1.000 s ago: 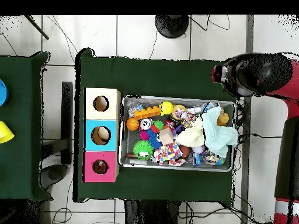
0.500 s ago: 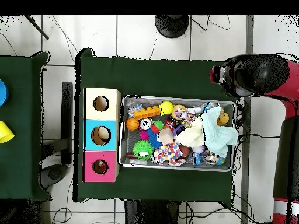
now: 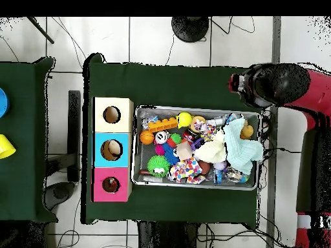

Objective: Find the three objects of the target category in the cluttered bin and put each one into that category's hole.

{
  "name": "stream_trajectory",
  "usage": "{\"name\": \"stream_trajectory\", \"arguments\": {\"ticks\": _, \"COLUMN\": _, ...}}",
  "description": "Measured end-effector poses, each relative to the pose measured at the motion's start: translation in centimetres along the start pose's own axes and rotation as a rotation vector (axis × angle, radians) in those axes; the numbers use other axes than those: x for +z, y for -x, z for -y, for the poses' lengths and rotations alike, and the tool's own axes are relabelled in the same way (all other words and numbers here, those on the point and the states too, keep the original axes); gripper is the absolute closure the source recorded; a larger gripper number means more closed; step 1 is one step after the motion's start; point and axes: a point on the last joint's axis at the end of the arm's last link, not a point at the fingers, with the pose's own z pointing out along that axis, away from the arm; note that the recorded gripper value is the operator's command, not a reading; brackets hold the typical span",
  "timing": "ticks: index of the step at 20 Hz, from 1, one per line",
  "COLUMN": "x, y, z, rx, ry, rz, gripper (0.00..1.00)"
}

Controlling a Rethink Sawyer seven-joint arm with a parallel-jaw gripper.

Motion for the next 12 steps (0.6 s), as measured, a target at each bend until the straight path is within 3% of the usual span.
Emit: {"name": "stream_trajectory", "arguments": {"ticks": 12, "x": 5.9, "y": -1.1, "z": -1.2, "rx": -0.011, "ry": 0.015, "rz": 0.005, "gripper": 0.0}}
